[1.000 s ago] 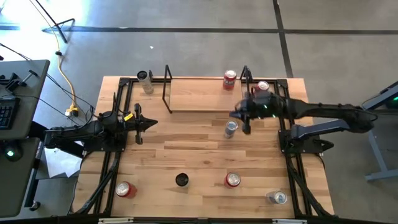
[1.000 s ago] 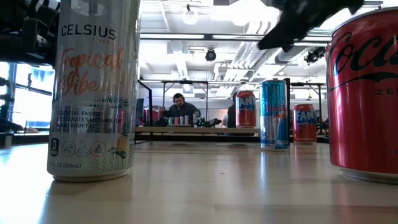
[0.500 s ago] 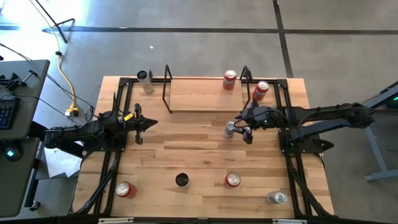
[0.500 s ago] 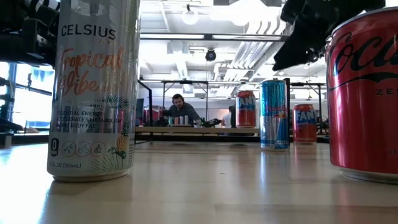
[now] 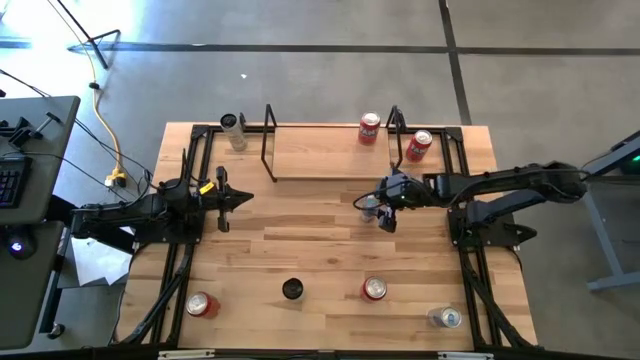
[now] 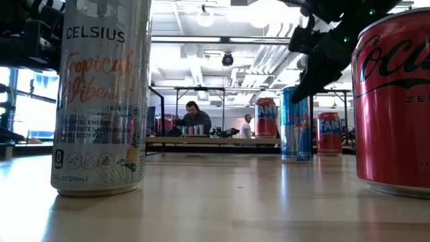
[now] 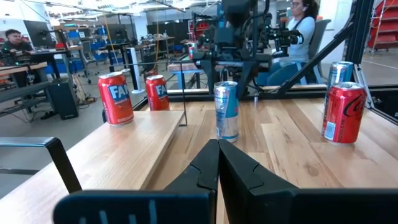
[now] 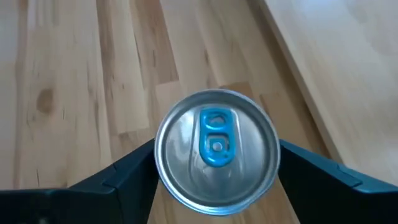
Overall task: Place canned beverage on shelf
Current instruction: Put the top blue soda can on the shelf
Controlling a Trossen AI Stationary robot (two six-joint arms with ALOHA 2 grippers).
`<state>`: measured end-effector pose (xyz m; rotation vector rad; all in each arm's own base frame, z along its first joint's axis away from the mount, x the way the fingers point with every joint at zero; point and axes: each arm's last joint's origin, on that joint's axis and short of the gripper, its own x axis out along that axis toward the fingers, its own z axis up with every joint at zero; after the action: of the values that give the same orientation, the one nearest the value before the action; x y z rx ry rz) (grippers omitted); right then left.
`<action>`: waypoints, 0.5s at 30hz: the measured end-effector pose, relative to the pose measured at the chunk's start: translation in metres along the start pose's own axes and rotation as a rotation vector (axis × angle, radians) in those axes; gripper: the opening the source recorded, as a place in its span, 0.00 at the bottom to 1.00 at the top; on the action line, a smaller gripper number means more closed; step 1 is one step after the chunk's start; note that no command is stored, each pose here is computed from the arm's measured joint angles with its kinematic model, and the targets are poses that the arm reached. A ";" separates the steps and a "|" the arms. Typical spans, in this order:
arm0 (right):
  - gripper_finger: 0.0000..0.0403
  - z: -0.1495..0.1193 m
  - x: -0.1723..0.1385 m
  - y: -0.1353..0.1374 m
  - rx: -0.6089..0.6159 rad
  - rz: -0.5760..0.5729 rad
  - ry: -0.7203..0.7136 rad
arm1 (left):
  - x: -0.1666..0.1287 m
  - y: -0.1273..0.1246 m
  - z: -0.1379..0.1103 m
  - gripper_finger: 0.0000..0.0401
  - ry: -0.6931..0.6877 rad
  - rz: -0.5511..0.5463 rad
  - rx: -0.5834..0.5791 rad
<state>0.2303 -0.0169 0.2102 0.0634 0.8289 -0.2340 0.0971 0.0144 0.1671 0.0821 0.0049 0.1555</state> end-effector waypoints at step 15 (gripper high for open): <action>0.55 0.069 -0.026 -0.017 0.063 0.014 -0.201 | 0.000 0.000 0.000 0.00 0.000 0.000 0.000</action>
<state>0.2593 -0.0389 0.2764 0.1029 0.6206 -0.2495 0.0971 0.0144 0.1671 0.0821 0.0051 0.1553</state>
